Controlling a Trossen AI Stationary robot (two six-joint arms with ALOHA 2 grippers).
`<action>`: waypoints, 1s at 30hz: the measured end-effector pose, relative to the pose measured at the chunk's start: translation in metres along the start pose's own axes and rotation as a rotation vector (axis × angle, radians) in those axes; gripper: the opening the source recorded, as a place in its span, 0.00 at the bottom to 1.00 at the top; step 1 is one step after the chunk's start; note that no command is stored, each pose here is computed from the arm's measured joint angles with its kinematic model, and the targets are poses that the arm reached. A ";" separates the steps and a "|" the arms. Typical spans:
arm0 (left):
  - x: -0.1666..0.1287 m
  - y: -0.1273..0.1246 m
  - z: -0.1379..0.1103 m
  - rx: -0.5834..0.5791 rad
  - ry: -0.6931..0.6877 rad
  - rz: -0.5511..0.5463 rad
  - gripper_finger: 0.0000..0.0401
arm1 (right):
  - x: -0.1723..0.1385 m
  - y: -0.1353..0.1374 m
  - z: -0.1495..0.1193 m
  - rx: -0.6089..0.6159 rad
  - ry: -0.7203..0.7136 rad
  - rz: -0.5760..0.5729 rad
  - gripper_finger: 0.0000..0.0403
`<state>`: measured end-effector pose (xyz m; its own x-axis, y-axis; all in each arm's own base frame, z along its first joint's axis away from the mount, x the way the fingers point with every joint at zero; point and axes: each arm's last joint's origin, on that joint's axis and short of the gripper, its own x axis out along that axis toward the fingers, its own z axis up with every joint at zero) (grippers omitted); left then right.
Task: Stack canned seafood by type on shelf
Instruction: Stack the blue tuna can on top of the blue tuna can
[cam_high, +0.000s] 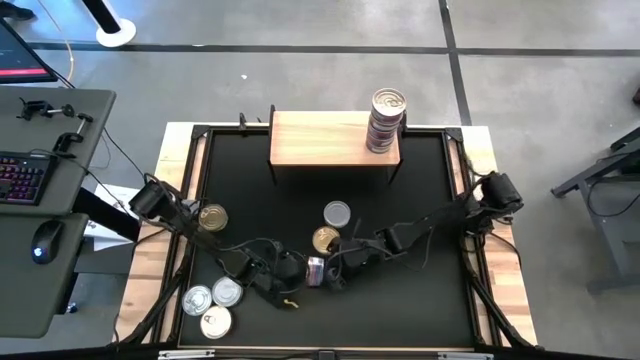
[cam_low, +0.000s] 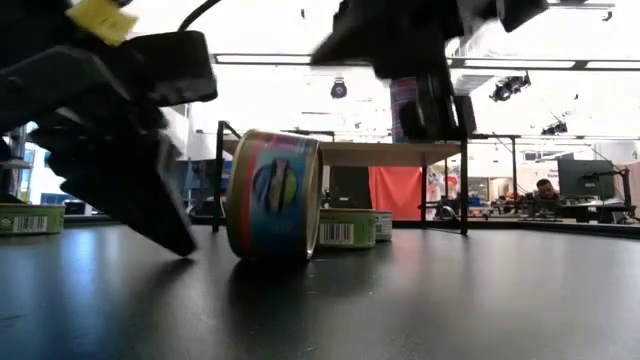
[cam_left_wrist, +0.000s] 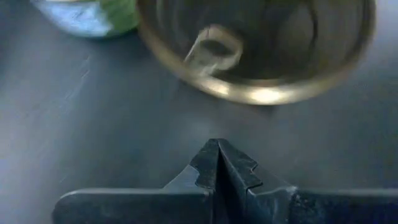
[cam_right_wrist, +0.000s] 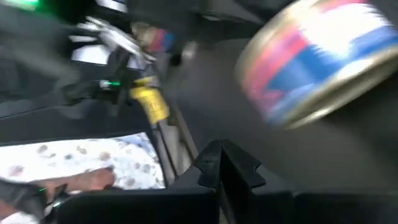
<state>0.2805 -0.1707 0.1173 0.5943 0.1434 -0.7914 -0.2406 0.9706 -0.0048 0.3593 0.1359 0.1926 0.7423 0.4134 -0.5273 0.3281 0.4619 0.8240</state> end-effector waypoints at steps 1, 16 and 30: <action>-0.003 0.002 -0.001 0.000 0.019 0.018 0.00 | -0.005 0.005 0.001 -0.015 -0.007 0.020 0.00; -0.040 -0.026 -0.021 -0.078 -0.015 -0.083 0.00 | -0.043 0.089 0.061 -0.669 0.111 -0.236 0.02; -0.129 -0.018 -0.013 -0.366 -0.198 -0.156 0.00 | 0.006 0.089 0.081 -1.418 0.562 -0.416 0.59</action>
<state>0.1980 -0.2088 0.2112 0.7717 0.0697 -0.6321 -0.3715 0.8561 -0.3592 0.4405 0.1158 0.2792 0.3350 0.1529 -0.9297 -0.5844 0.8077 -0.0777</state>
